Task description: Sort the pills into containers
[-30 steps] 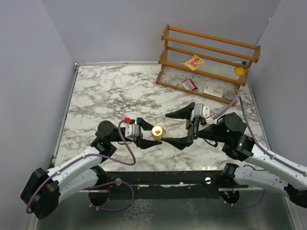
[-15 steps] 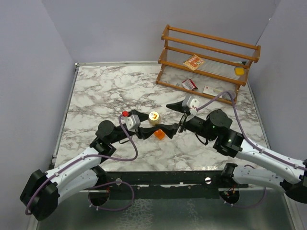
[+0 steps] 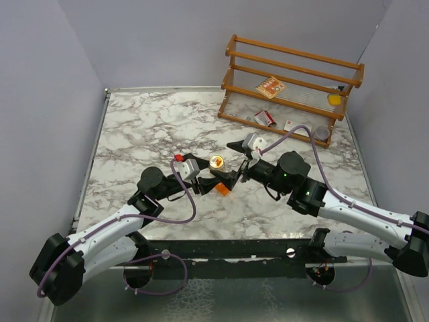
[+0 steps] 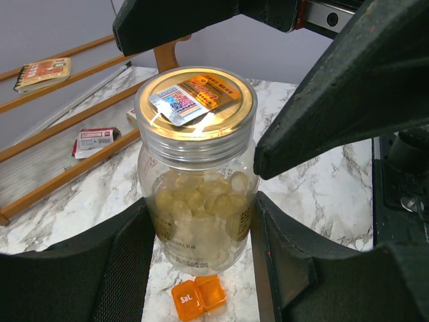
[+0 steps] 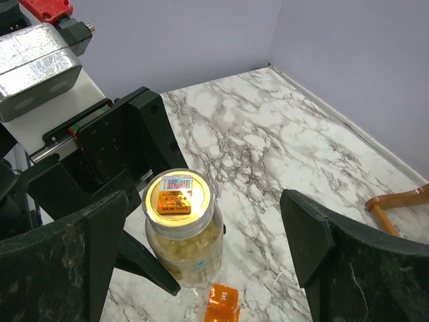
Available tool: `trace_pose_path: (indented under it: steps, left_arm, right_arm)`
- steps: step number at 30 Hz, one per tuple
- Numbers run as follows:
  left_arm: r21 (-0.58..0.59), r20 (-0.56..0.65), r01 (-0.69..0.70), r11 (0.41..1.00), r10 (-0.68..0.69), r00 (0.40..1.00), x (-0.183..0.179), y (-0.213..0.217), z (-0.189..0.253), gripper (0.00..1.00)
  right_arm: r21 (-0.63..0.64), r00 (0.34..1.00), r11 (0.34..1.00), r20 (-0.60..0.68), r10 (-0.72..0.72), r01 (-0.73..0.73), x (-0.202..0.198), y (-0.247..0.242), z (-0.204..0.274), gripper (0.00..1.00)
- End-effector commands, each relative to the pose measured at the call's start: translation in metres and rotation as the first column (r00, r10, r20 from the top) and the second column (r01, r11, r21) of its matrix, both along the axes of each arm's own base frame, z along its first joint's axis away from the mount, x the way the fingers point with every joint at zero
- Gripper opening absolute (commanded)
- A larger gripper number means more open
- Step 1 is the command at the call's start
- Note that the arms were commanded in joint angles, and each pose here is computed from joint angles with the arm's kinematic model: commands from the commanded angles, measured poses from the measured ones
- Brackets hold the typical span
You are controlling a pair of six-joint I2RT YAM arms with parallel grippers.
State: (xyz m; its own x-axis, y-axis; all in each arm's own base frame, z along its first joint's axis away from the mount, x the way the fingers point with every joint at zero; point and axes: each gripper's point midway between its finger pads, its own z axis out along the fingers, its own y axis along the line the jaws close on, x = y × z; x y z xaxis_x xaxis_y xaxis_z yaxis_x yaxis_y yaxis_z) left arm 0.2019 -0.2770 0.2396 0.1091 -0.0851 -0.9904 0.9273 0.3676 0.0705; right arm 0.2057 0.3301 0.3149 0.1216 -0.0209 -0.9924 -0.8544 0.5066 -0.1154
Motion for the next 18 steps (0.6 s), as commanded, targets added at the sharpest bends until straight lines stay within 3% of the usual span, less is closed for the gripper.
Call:
trace_pose_path:
  steps: [1, 18]
  left_arm:
    - [-0.032, 0.053, 0.032, 0.999, -0.03, 0.998, -0.007, -0.002, 0.019, 0.0]
    - [-0.039, 0.06, 0.044, 0.998, -0.042, 0.997, -0.013, 0.001, 0.019, 0.0]
  right_arm:
    - [0.061, 0.999, 0.998, 0.04, -0.006, 0.004, 0.002, 0.003, 0.021, 0.98]
    - [0.077, 0.999, 0.997, 0.02, -0.027, 0.025, 0.006, 0.005, 0.011, 0.96]
